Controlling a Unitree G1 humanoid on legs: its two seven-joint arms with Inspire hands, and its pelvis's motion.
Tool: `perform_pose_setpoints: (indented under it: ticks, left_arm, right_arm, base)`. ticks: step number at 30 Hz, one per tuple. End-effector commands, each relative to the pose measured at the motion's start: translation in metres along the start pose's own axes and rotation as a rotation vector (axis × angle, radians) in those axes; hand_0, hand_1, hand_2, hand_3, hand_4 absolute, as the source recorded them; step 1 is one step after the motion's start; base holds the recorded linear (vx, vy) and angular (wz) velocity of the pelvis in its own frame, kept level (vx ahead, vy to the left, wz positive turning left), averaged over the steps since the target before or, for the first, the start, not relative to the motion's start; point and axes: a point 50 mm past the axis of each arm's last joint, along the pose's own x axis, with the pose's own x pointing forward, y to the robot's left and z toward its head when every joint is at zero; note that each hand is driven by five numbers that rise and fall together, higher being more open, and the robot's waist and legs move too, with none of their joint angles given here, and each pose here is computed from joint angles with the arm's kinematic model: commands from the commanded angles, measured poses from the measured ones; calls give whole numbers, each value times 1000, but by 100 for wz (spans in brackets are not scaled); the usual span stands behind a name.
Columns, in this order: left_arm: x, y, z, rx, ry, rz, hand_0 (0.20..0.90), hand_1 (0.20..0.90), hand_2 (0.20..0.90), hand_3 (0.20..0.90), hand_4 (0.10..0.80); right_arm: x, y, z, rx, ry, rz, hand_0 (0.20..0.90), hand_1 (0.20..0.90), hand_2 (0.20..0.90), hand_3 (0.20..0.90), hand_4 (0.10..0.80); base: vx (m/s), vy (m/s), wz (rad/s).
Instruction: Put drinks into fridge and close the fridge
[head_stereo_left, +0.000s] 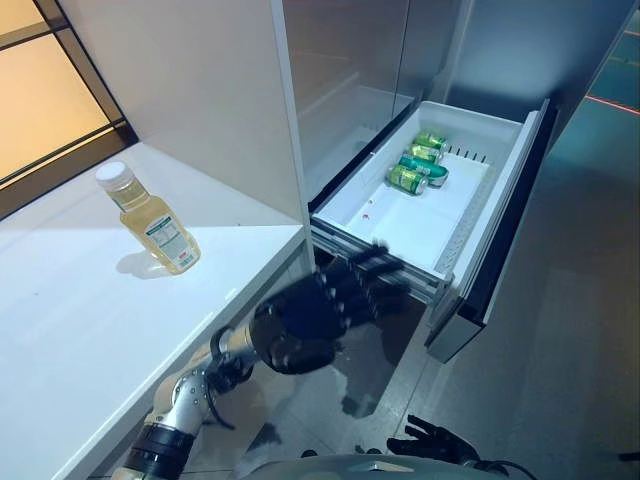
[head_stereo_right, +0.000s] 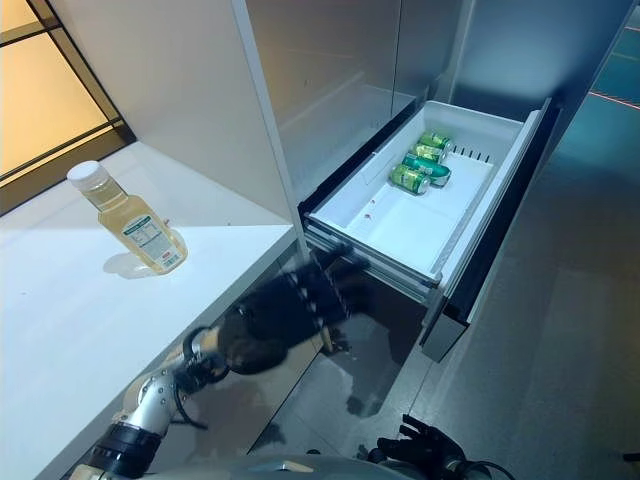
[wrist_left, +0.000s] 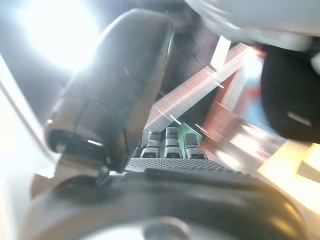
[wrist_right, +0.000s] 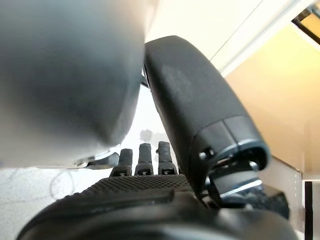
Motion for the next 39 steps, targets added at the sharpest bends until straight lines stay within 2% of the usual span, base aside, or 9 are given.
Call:
perform_pose_setpoints:
  ticks: [1, 2, 3, 7, 14, 18, 22, 27, 39]
  left_arm:
    - [26, -11, 72, 427, -422, 91, 900, 900, 900, 900, 800]
    - [24, -13, 78, 500, -445, 126, 900, 900, 900, 900, 800]
    - [18, -22, 93, 700, -502, 190, 900, 900, 900, 900, 800]
    - [10, -54, 123, 1190, -658, 367, 900, 900, 900, 900, 800]
    - [24, -63, 133, 1559, -638, 573, 900, 900, 900, 900, 800]
    - [26, -57, 138, 1839, -603, 774, 900, 900, 900, 900, 800]
    - [10, -42, 151, 1859, -517, 980, 900, 900, 900, 900, 800]
    - [-7, -29, 157, 1855, -432, 1134, 900, 900, 900, 900, 800]
    - [-23, -10, 157, 1779, -308, 1297, 900, 900, 900, 900, 800]
  right_arm:
    - [7, 15, 7, -9, -43, 15, 900, 900, 900, 900, 800]
    - [7, 16, 6, -7, -44, 14, 900, 900, 900, 900, 800]
    - [7, 18, 4, 1, -45, 10, 900, 900, 900, 900, 800]
    - [7, 25, -6, 26, -45, 5, 900, 900, 900, 900, 800]
    - [8, 32, -8, 33, -35, 8, 900, 900, 900, 900, 800]
    - [8, 32, -8, 7, -27, 10, 900, 900, 900, 900, 800]
    - [8, 30, -8, -9, -22, 10, 900, 900, 900, 900, 800]
    - [8, 28, -4, -3, -23, 3, 900, 900, 900, 900, 800]
    - [8, 23, -2, -26, -1, -3, 900, 900, 900, 900, 800]
  base:
    - [0, 0, 0]
    - [0, 0, 0]
    - [0, 0, 0]
    - [3, -17, 8]
    - [14, -13, 15]
    - [5, 1, 5]
    - [0, 0, 0]
    - [0, 0, 0]
    - [6, 4, -1]
